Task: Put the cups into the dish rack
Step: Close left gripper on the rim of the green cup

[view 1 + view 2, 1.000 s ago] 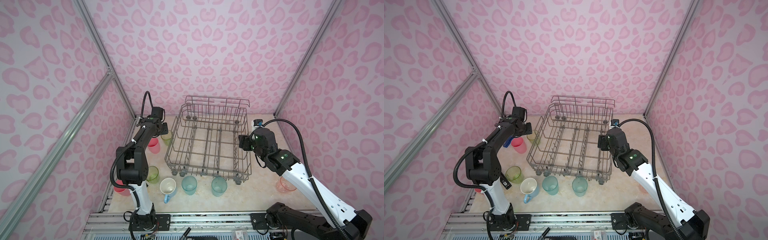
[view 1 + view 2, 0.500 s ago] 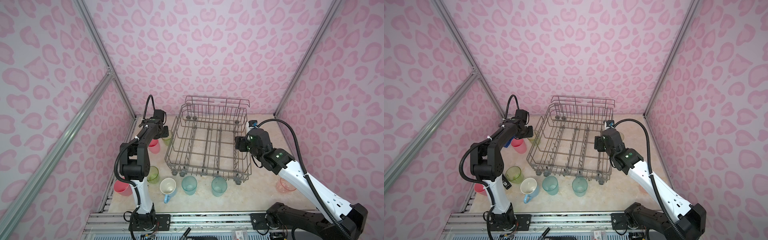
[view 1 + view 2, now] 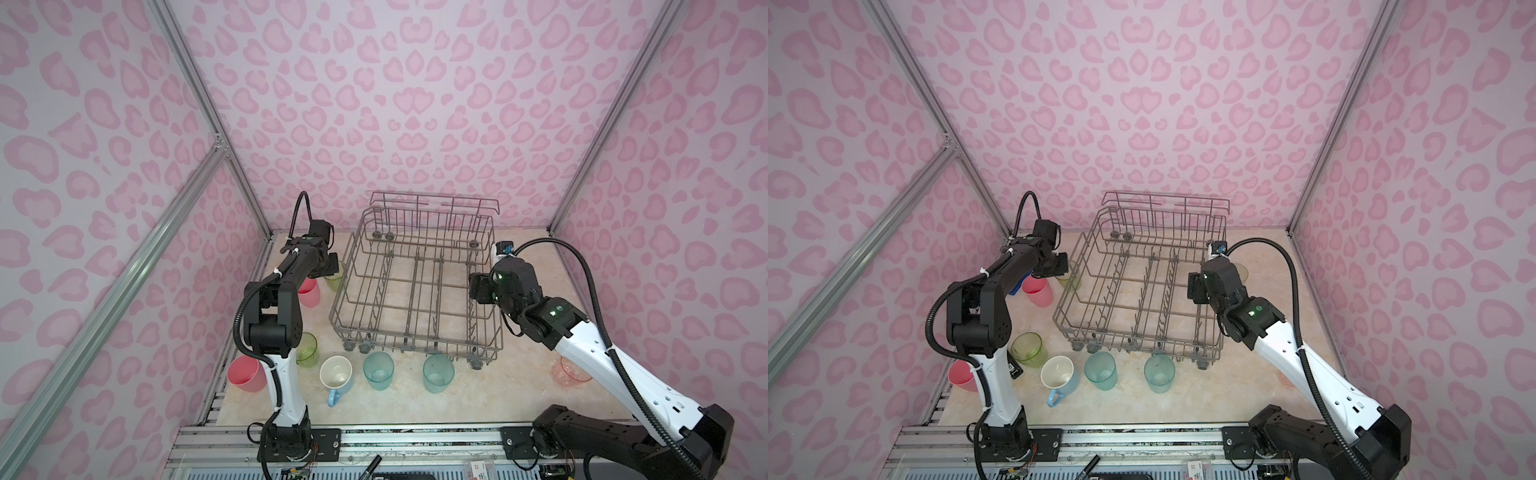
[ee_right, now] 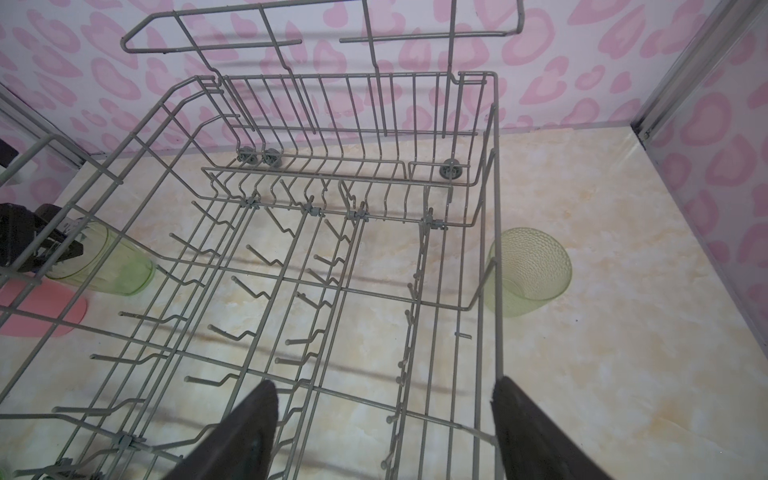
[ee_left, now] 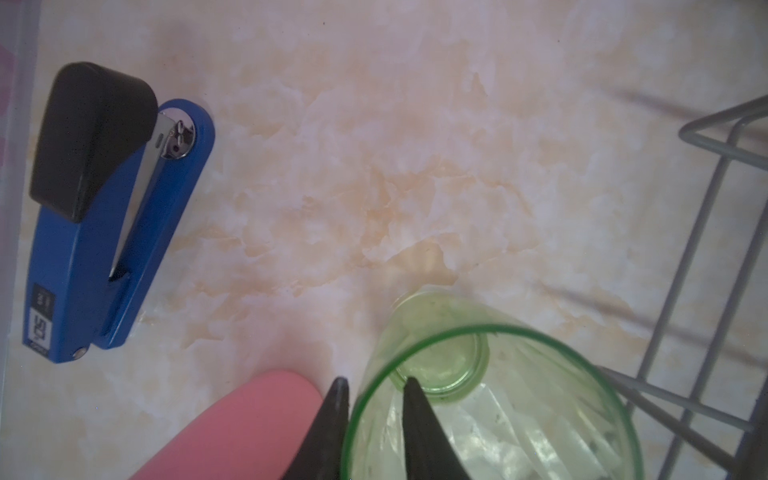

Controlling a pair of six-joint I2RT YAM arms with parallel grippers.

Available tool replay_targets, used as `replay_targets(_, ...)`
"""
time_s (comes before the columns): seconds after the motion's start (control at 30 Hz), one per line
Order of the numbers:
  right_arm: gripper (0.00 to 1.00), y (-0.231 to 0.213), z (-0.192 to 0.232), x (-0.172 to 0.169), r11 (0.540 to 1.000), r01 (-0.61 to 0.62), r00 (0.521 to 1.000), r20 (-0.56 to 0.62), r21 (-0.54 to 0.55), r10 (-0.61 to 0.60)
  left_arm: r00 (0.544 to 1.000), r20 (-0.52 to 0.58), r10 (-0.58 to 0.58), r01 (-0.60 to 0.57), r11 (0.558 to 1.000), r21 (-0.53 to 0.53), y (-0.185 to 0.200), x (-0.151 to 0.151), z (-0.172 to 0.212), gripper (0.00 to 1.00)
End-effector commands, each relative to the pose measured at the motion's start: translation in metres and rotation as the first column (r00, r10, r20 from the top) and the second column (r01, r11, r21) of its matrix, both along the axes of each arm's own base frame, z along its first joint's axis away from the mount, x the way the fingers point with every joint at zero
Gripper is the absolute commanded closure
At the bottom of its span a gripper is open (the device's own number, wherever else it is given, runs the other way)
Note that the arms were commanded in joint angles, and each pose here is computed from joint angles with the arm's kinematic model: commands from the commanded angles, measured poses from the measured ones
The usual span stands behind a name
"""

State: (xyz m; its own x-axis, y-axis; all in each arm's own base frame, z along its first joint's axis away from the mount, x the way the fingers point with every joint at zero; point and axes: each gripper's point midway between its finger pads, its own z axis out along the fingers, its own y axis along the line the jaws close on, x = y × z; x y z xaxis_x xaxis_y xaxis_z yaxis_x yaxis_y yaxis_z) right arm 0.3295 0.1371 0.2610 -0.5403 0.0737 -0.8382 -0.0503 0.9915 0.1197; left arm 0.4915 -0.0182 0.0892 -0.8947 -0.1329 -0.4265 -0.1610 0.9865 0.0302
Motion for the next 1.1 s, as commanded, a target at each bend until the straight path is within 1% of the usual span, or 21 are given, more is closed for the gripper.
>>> replay_targets(0.0, 0.19, 0.0, 0.001, 0.002, 1.0, 0.014, 1.0, 0.01, -0.001, -0.014, 1.0, 0.005, 0.001, -0.001, 1.0, -0.012, -0.002, 0.005, 0.001, 0.77)
replay_targets(0.1, 0.2, -0.001, 0.001, 0.002, 1.0, 0.016, 1.0, 0.008, -0.005, -0.016, 1.0, 0.007, 0.005, -0.005, 1.0, -0.009, -0.001, 0.005, 0.001, 0.82)
replay_targets(0.27, 0.19, -0.003, 0.003, 0.002, 1.0, 0.021, 1.0, 0.015, -0.013, -0.021, 1.0, 0.008, 0.008, -0.008, 1.0, -0.003, 0.0, 0.005, 0.002, 0.87)
replay_targets(0.53, 0.19, -0.007, 0.006, 0.0, 0.999, 0.034, 0.999, 0.027, -0.019, -0.034, 0.999, 0.048, 0.016, -0.015, 1.0, -0.005, 0.0, 0.009, 0.017, 0.92)
replay_targets(0.7, 0.19, -0.008, 0.007, 0.0, 0.999, 0.035, 0.999, 0.03, -0.023, -0.035, 0.996, 0.084, 0.022, -0.022, 1.0, -0.008, 0.001, 0.012, 0.033, 0.94)
replay_targets(0.93, 0.19, -0.009, 0.01, 0.0, 0.999, 0.04, 0.999, 0.038, -0.022, -0.039, 0.988, 0.152, 0.034, -0.033, 0.999, -0.01, 0.003, 0.014, 0.066, 0.94)
replay_targets(1.07, 0.19, -0.008, 0.009, 0.002, 0.999, 0.04, 0.999, 0.035, -0.022, -0.039, 0.981, 0.185, 0.051, -0.056, 0.998, 0.022, 0.011, 0.016, 0.084, 0.94)
